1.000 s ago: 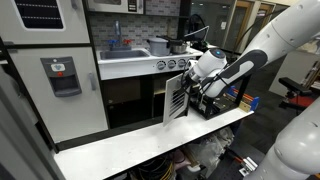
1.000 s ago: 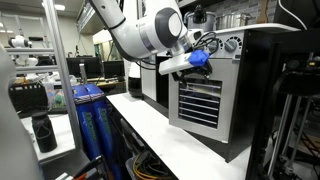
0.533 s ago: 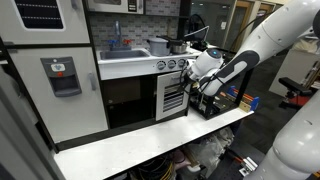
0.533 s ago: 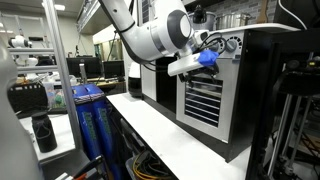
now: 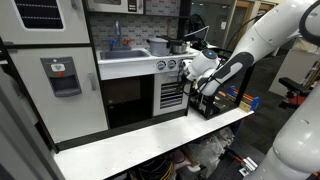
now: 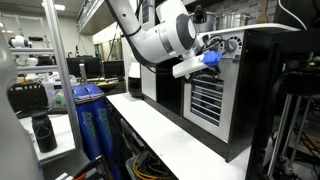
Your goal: Close the right cabinet door
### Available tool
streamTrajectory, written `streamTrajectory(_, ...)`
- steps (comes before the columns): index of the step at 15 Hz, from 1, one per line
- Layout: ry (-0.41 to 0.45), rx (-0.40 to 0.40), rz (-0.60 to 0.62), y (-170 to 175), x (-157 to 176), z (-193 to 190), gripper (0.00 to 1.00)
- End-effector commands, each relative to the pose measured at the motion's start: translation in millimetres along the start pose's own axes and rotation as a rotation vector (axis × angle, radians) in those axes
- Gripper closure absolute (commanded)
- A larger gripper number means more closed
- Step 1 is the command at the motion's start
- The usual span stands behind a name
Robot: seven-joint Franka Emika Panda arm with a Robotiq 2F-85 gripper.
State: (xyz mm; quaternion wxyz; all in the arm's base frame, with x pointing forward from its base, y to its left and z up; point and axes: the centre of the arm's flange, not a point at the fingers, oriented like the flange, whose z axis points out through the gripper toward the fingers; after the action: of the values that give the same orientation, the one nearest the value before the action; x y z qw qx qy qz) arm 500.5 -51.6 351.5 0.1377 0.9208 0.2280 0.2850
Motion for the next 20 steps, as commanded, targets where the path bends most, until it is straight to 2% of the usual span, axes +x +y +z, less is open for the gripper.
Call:
streamTrajectory(1,-0.025,0.034,-0.014,-15.0,7.9,5.2,0.0)
streamTrajectory(4,-0.102,0.134,0.004,-49.8,17.7,-10.8,0.0)
streamTrajectory(7,-0.216,0.225,0.041,-93.4,31.7,-27.6,0.0)
streamTrajectory(9,-0.272,0.258,0.056,-111.6,37.5,-44.8,0.0)
streamTrajectory(11,-0.321,0.253,0.071,-116.6,43.0,-66.2,0.0)
streamTrajectory(14,-0.404,0.201,0.14,-107.4,46.7,-98.4,0.0)
streamTrajectory(20,-0.411,0.136,0.227,-95.9,54.9,-160.0,0.0)
